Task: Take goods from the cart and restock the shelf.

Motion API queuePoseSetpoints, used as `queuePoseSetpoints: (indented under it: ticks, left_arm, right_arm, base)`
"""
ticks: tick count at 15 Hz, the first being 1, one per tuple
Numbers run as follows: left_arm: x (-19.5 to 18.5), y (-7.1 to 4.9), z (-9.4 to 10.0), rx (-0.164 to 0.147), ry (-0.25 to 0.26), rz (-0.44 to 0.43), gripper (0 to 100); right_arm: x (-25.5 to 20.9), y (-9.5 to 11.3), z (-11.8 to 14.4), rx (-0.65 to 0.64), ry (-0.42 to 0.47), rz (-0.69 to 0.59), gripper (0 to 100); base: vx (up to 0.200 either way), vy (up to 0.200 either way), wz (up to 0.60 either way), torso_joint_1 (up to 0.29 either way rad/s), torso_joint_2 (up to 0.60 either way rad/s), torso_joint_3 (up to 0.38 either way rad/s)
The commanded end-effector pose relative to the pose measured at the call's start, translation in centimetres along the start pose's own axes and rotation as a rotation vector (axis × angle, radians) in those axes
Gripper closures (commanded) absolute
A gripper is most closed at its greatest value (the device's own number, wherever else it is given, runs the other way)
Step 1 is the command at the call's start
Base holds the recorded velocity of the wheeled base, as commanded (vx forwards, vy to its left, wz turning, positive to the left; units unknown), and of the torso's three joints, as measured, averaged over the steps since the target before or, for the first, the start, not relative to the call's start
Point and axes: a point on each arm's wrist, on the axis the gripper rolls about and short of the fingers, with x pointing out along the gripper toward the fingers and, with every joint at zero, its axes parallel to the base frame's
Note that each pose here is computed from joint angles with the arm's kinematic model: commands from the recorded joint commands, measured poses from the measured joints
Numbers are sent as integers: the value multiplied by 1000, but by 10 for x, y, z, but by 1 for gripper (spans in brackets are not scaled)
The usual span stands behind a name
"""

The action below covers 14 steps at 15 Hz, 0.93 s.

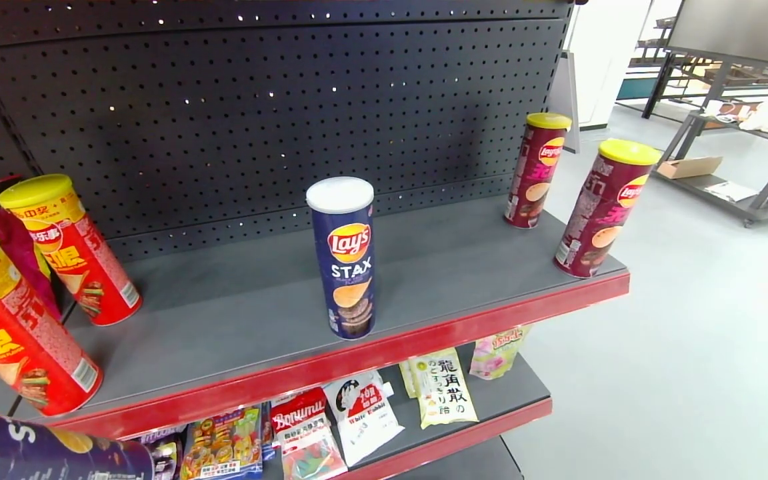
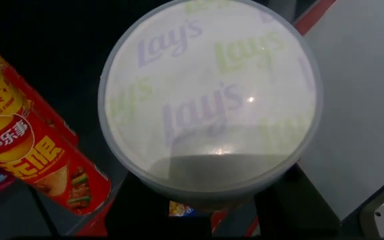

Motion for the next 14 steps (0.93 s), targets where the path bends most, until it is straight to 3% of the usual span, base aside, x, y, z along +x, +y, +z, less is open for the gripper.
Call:
queuePoseSetpoints:
  ticks: [1, 6, 8, 11, 14]
  left_arm:
    - [7, 1, 1, -6, 28, -15, 100]
    - [23, 6, 7, -15, 54, -22, 100]
    - [28, 5, 6, -17, 67, -67, 100]
    - [40, 8, 13, -54, 77, -91, 100]
    - [95, 19, 30, -52, 55, -42, 100]
  right_arm:
    - [0, 0, 0, 0, 1, 1, 0]
    - [0, 0, 0, 0, 1, 1, 0]
    - [0, 0, 0, 0, 1, 1, 0]
    - [0, 0, 0, 0, 2, 1, 0]
    - [0, 0, 0, 0, 1, 1, 0]
  base:
    - [0, 0, 0, 0, 0, 0]
    - [0, 0, 0, 0, 0, 0]
    - [0, 0, 0, 0, 0, 0]
    - [0, 0, 0, 0, 0, 0]
    - [0, 0, 0, 0, 0, 0]
